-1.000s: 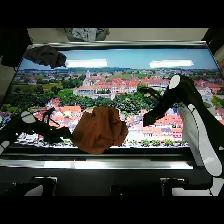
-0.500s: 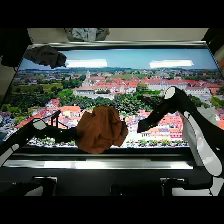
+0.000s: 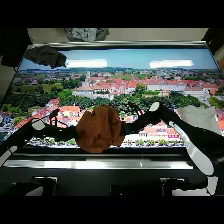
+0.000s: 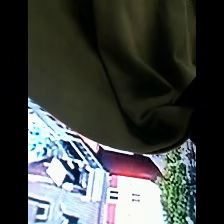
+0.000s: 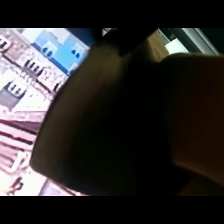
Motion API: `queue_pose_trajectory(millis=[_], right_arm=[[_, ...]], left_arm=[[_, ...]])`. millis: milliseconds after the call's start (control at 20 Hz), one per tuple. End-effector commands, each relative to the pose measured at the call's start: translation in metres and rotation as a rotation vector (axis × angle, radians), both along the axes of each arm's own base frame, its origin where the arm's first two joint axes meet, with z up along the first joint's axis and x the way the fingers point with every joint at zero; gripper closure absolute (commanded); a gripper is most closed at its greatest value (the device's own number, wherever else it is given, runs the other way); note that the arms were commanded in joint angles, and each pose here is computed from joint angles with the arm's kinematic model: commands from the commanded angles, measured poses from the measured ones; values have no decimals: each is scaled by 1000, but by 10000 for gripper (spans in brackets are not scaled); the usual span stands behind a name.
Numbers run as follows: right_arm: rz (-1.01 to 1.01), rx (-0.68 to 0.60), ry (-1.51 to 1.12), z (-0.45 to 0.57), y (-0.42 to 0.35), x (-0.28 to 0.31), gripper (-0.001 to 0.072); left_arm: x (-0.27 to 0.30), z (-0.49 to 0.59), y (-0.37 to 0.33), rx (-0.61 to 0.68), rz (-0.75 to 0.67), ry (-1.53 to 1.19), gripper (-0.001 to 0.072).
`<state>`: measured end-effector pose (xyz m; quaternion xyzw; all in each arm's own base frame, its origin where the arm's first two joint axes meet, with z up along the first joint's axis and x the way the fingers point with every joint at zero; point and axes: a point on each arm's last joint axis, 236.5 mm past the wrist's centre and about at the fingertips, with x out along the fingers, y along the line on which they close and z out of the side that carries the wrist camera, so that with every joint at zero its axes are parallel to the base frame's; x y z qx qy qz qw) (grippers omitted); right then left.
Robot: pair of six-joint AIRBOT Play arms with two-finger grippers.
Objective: Fold the shirts.
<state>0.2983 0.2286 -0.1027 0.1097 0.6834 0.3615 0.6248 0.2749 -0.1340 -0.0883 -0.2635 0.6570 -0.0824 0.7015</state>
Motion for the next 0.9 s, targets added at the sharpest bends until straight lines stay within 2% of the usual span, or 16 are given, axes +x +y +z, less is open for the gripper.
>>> queue_pose_trajectory(millis=[0, 150, 300, 400, 550, 700, 850], right_arm=[[-46, -5, 10, -2, 10, 4, 668], [11, -82, -145, 30, -31, 36, 670], [-134, -230, -575, 150, -124, 130, 670], [-312, -322, -929, 283, -196, 169, 670], [-475, -429, -1337, 457, -257, 140, 670], [-454, -437, -1547, 541, -244, 90, 670], [-447, -449, -1634, 576, -233, 45, 669]], left_arm=[[7, 9, 0, -1, -4, -32, 683], [53, 65, 14, 0, -42, -212, 686], [132, 217, 77, 57, 99, -608, 686], [148, 351, 138, 144, 228, -907, 686], [107, 518, 185, 268, 362, -1257, 686], [55, 607, 153, 271, 324, -1483, 685], [17, 637, 132, 286, 292, -1575, 685]])
